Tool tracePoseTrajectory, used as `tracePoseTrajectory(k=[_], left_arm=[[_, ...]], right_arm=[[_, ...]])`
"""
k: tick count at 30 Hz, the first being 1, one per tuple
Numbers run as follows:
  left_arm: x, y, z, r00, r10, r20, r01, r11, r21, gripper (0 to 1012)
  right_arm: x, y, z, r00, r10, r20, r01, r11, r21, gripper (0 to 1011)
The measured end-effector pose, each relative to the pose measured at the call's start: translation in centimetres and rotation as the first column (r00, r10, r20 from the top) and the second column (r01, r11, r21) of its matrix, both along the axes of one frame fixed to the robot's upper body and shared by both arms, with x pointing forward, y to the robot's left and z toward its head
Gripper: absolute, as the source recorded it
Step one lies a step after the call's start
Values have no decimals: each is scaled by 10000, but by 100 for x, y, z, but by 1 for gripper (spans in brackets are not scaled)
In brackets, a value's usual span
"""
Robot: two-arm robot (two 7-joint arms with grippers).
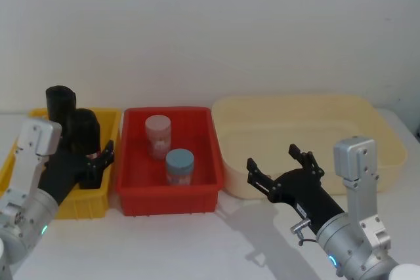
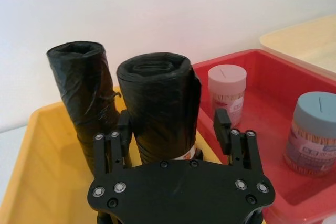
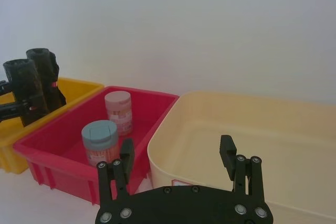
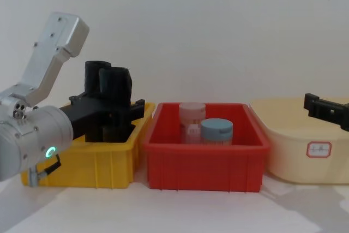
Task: Pick up the garbage bag with the one hand and transfer it to the other hand.
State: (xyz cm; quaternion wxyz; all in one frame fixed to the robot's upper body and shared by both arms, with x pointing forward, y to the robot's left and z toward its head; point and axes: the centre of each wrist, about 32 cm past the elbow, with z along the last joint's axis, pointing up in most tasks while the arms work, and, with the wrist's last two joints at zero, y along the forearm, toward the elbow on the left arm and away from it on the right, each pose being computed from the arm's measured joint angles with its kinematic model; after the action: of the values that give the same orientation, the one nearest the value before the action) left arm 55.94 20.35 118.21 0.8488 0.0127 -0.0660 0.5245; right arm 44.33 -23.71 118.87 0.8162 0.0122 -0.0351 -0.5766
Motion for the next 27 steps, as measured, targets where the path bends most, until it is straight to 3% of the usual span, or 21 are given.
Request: tracePoseTrajectory(k=[6, 12, 22, 27], left_arm=[[58, -14, -2, 9999, -128, 47, 128, 9999, -54, 816], [99, -19, 2, 9997, -222, 119, 224, 9996, -149, 606], [126, -23, 33, 9992, -302, 263, 309, 9992, -253, 516], [115, -35, 112, 9985, -329, 443, 334, 9994, -117, 486]], right_arm=[[0, 0, 0, 10000, 0, 0, 0, 10000, 0, 1000], [0, 0, 0, 10000, 0, 0, 0, 10000, -1, 1000], [0, 0, 0, 10000, 0, -1, 0, 10000, -1, 1001], [0, 0, 0, 10000, 0, 0, 0, 10000, -1, 1000]])
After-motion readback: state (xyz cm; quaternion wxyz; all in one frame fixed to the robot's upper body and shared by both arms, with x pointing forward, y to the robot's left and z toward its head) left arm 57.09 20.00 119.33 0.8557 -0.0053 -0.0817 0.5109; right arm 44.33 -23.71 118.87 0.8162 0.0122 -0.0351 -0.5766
